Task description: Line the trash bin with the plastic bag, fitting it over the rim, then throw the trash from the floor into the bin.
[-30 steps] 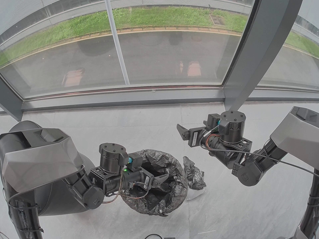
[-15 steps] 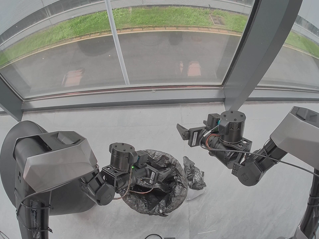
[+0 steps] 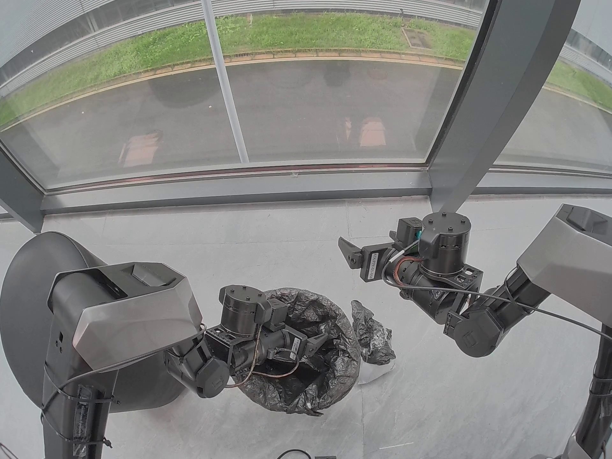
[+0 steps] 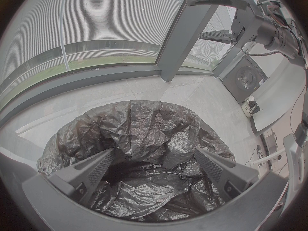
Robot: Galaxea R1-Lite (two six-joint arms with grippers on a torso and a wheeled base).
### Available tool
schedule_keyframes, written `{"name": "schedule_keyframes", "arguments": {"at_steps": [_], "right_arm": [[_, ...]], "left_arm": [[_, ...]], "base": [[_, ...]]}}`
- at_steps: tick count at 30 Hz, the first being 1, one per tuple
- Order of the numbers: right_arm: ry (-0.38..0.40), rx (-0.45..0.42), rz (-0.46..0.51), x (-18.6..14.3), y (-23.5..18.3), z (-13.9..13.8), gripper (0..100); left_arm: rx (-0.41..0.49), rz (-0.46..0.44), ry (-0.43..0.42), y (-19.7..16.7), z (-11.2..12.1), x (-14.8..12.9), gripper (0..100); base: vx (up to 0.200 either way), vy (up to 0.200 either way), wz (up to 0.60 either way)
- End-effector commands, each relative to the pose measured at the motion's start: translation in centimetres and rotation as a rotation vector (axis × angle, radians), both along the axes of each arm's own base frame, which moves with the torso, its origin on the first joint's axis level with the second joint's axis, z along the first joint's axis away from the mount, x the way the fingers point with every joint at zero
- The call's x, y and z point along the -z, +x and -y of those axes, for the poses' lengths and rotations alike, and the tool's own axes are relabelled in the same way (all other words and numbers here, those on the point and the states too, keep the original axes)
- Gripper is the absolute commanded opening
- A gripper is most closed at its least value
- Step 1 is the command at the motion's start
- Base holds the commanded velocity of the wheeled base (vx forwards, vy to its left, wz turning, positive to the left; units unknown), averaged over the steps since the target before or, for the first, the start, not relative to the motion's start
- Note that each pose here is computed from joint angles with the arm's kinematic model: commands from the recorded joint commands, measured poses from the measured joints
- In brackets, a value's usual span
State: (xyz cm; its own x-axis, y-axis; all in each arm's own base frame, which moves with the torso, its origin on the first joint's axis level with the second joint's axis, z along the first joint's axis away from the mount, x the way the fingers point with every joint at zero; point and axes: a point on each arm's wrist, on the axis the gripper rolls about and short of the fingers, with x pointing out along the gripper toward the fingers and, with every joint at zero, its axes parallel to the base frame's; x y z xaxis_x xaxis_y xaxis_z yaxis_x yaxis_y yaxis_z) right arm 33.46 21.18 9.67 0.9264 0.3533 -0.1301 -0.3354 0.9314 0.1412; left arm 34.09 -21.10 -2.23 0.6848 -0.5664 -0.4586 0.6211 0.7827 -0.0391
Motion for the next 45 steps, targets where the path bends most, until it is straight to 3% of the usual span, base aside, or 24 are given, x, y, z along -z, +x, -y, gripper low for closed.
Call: {"name": "schedule_keyframes", "arguments": {"at_steps": [1, 4, 8, 12, 17, 21, 22, 23, 26, 30, 33, 36, 38, 42, 45], "right_arm": [[-0.001, 0.0, -0.003, 0.1, 0.0, 0.0, 100], [-0.011, 0.001, -0.012, 0.2, 0.0, 0.0, 100], [-0.02, 0.0, -0.021, 0.2, -0.1, 0.0, 100], [-0.033, 0.013, -0.044, -0.1, 0.3, 0.4, 100], [-0.034, 0.021, -0.048, -0.2, 0.2, 0.7, 100], [-0.057, 0.029, -0.058, 0.0, -0.2, 0.9, 100], [-0.057, 0.029, -0.058, 0.0, -0.2, 0.9, 100], [-0.077, 0.027, -0.055, -0.7, -0.6, 1.0, 100], [-0.123, 0.044, -0.061, -2.3, -1.3, 1.5, 100], [-0.156, 0.064, -0.091, -4.6, -2.3, 2.0, 100], [-0.178, 0.059, -0.124, -5.5, -3.0, 2.3, 100], [-0.192, 0.046, -0.142, -5.9, -3.7, 2.2, 100], [-0.23, 0.053, -0.181, -6.4, -4.3, 2.0, 100], [-0.268, 0.062, -0.219, -6.9, -4.5, 1.0, 100], [-0.303, 0.037, -0.264, -6.5, -4.4, -0.2, 100]], "left_arm": [[-0.007, -0.003, -0.011, -0.6, 0.1, -0.8, 100], [-0.036, 0.003, -0.028, -2.3, 0.6, -2.4, 100], [-0.09, 0.072, -0.121, -4.4, 1.0, -6.1, 100], [-0.1, 0.227, -0.239, -8.9, -0.1, -14.5, 100], [-0.154, 0.324, -0.325, -13.3, -3.9, -22.5, 100], [-0.205, 0.372, -0.355, -16.5, -8.1, -26.5, 100], [-0.205, 0.372, -0.355, -16.5, -8.1, -26.5, 100], [-0.245, 0.391, -0.358, -17.9, -10.1, -27.6, 100], [-0.341, 0.399, -0.32, -19.7, -13.4, -28.2, 100], [-0.513, 0.329, -0.232, -21.6, -17.7, -26.9, 100], [-0.536, 0.284, -0.225, -22.9, -19.6, -25.7, 100], [-0.551, 0.282, -0.221, -23.9, -20.5, -24.9, 100], [-0.618, 0.292, -0.209, -24.9, -21.3, -24.0, 100], [-0.661, 0.298, -0.218, -26.8, -21.5, -22.7, 100], [-0.669, 0.286, -0.276, -29.0, -21.3, -21.6, 100]], "base": [[0.0, 0.0, 0.0], [0.0, 0.0, 0.0], [0.0, 0.0, 0.0], [0.0, 0.0, 0.0], [0.0, 0.0, 0.0], [0.0, 0.0, 0.0], [0.0, 0.0, 0.0], [0.0, 0.0, 0.0], [0.0, 0.0, 0.0], [0.0, 0.0, 0.0], [0.0, 0.0, 0.0], [0.0, 0.0, 0.0], [0.0, 0.0, 0.0], [0.0, 0.0, 0.0], [0.0, 0.0, 0.0]]}}
